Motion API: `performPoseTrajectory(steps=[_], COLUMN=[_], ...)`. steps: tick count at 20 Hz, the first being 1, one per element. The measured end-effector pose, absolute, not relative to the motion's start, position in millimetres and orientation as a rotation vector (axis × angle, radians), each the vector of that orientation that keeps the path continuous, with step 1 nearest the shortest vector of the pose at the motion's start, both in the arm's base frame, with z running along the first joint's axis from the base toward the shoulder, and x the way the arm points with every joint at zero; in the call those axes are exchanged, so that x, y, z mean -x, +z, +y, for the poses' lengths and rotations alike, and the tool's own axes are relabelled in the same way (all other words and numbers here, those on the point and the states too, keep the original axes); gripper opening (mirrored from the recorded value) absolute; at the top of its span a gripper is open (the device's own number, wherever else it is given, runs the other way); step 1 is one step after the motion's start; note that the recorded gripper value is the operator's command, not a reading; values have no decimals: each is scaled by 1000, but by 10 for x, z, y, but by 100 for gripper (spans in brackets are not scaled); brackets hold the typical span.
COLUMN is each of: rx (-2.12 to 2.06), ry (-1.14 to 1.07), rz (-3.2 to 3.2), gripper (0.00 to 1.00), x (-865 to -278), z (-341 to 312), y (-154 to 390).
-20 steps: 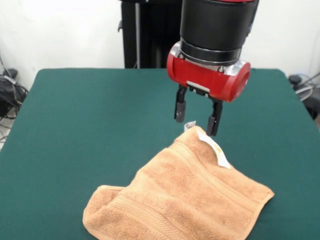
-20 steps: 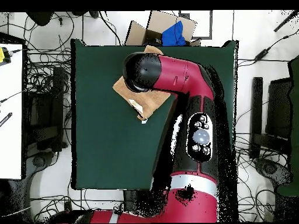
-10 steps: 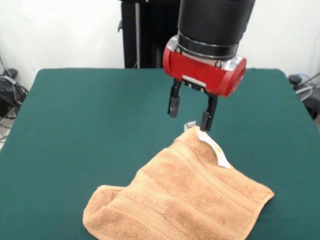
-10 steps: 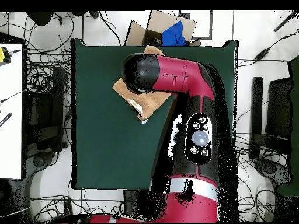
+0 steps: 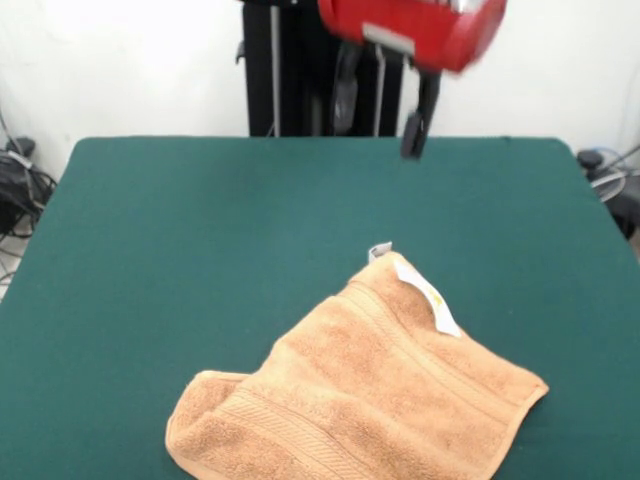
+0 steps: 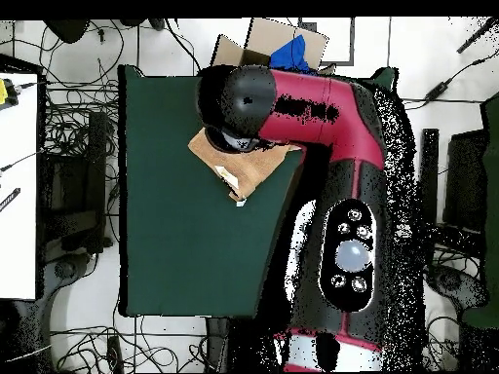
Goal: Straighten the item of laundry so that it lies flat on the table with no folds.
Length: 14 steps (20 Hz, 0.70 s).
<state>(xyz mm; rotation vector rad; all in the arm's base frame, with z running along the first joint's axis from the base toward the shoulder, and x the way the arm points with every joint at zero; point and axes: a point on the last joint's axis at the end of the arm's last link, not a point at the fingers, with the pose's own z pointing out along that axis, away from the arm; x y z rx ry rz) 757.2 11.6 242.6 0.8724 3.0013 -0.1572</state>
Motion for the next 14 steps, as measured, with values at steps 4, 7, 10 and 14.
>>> performPoseTrajectory(steps=[4,7,10,14], rx=[-909,-924,-935,-936], ry=[-160,-155,-150,-147], rz=[3004,2979,2948,2931], gripper=[100,100,100,100], x=[-7589,-7618,-7637,-7635], z=[-20,-143,-239,-266], y=[2906,3141,3295,3407])
